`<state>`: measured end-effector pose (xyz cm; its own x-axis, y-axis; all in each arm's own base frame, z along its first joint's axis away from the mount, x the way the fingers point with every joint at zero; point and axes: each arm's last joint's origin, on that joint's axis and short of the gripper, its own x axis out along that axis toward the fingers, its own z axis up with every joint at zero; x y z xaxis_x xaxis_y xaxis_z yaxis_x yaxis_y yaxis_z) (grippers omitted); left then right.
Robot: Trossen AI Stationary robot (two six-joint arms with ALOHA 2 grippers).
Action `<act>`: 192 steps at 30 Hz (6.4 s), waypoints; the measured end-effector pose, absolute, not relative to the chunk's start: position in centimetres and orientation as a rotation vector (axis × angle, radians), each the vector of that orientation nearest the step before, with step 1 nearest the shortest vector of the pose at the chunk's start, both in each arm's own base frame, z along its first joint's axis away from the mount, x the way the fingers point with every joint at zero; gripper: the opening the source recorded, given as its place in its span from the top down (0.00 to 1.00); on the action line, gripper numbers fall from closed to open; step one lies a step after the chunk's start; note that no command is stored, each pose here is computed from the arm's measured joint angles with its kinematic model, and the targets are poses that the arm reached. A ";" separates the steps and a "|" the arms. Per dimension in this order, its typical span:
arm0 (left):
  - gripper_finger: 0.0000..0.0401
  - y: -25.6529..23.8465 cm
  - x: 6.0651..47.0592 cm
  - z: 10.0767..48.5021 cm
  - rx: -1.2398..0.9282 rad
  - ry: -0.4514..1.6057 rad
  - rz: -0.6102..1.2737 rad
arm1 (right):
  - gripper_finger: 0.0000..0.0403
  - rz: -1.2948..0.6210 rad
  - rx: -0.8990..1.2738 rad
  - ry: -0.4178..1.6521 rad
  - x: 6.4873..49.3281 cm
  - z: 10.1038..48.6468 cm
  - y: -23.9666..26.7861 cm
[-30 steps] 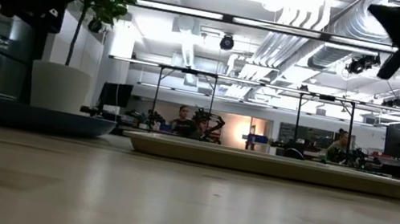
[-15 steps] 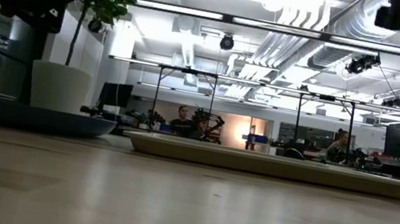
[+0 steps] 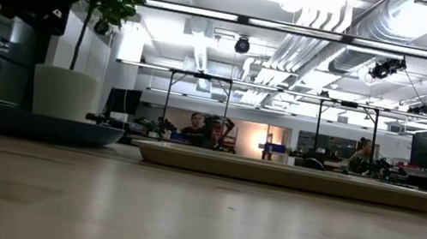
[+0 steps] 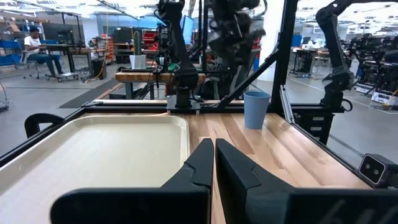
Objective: Pick and place plate/cup/fork/spoon on tray
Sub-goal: Put the blue cup on the gray serving tray, then put the blue plate on the gray serving tray to the bottom right of the blue cup
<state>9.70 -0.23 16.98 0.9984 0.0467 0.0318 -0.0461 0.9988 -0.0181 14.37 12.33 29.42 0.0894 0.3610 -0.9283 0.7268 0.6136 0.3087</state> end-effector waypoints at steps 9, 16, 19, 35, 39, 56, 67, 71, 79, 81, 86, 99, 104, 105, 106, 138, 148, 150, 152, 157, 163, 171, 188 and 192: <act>1.00 -0.2 9.7 17.0 -0.017 -0.032 0.046 | 0.57 -0.578 0.912 1.564 13.8 24.8 15.4; 1.00 -0.2 9.7 17.0 -0.017 -0.032 0.047 | 0.57 -0.536 0.886 1.558 14.6 23.4 16.8; 1.00 -0.2 9.7 17.0 -0.017 -0.032 0.047 | 0.57 -0.567 0.860 1.571 14.9 22.6 17.1; 1.00 -0.2 9.7 17.0 -0.017 -0.032 0.047 | 0.97 -0.457 0.765 1.640 15.4 22.2 17.1; 1.00 -0.2 9.7 17.0 -0.017 -0.032 0.047 | 0.98 -0.295 0.827 1.536 15.4 26.2 14.5; 1.00 -0.2 9.7 17.0 -0.017 -0.032 0.047 | 1.00 -0.837 0.592 0.945 18.5 40.3 -8.1; 1.00 -0.2 9.7 17.0 -0.017 -0.032 0.047 | 1.00 -0.847 0.884 1.270 18.0 28.8 -20.8; 1.00 -0.2 9.7 17.0 -0.017 -0.032 0.046 | 1.00 -0.892 0.983 1.248 16.4 26.0 -22.3; 1.00 -0.2 9.7 17.0 -0.017 -0.032 0.046 | 1.00 -0.972 1.096 1.085 15.8 24.5 -23.6; 1.00 -0.2 9.7 17.0 -0.017 -0.032 0.046 | 1.00 -0.980 1.103 1.072 15.8 24.5 -23.7; 1.00 -0.2 9.7 17.0 -0.017 -0.032 0.047 | 1.00 -1.016 1.150 1.062 15.6 24.3 -23.8; 1.00 -0.2 9.7 17.0 -0.017 -0.033 0.046 | 1.00 -1.002 1.226 1.067 16.1 23.0 -24.5; 1.00 -0.2 9.7 17.0 -0.017 -0.032 0.046 | 1.00 -1.019 1.218 1.066 16.1 23.0 -24.6; 1.00 -0.2 9.7 17.0 -0.017 -0.032 0.047 | 0.99 -1.021 1.216 1.067 16.1 23.0 -24.6; 1.00 -0.2 9.7 17.0 -0.017 -0.032 0.047 | 0.98 -1.023 1.213 1.067 16.1 23.0 -24.6; 1.00 -0.2 9.7 17.0 -0.017 -0.032 0.046 | 0.62 -0.797 0.647 0.547 11.8 36.3 -11.4; 1.00 -0.2 9.7 17.0 -0.017 -0.033 0.046 | 0.62 -0.153 0.820 -0.139 9.0 33.3 -2.8; 1.00 -0.2 9.7 17.0 -0.017 -0.033 0.046 | 0.64 -0.100 0.793 -0.233 9.5 32.6 -2.4; 1.00 -0.2 9.7 17.0 -0.018 -0.033 0.046 | 0.69 -0.097 0.767 -0.222 10.3 31.9 -2.2; 1.00 -0.3 9.7 17.2 -0.224 -0.059 0.025 | 0.88 -0.007 0.721 -0.003 13.7 30.3 -1.3; 1.00 -0.3 9.6 17.9 -0.492 -0.139 0.004 | 0.97 0.113 0.436 0.169 17.3 29.4 0.9; 1.00 -0.2 9.6 18.3 -0.558 -0.173 -0.006 | 0.99 0.179 0.355 0.286 19.1 27.7 2.5; 1.00 -0.1 9.6 17.9 -0.415 -0.146 0.048 | 1.00 0.203 0.304 0.284 19.9 27.3 3.5; 1.00 0.0 9.6 17.9 -0.402 -0.151 0.083 | 1.00 0.190 0.378 0.361 19.3 26.8 3.5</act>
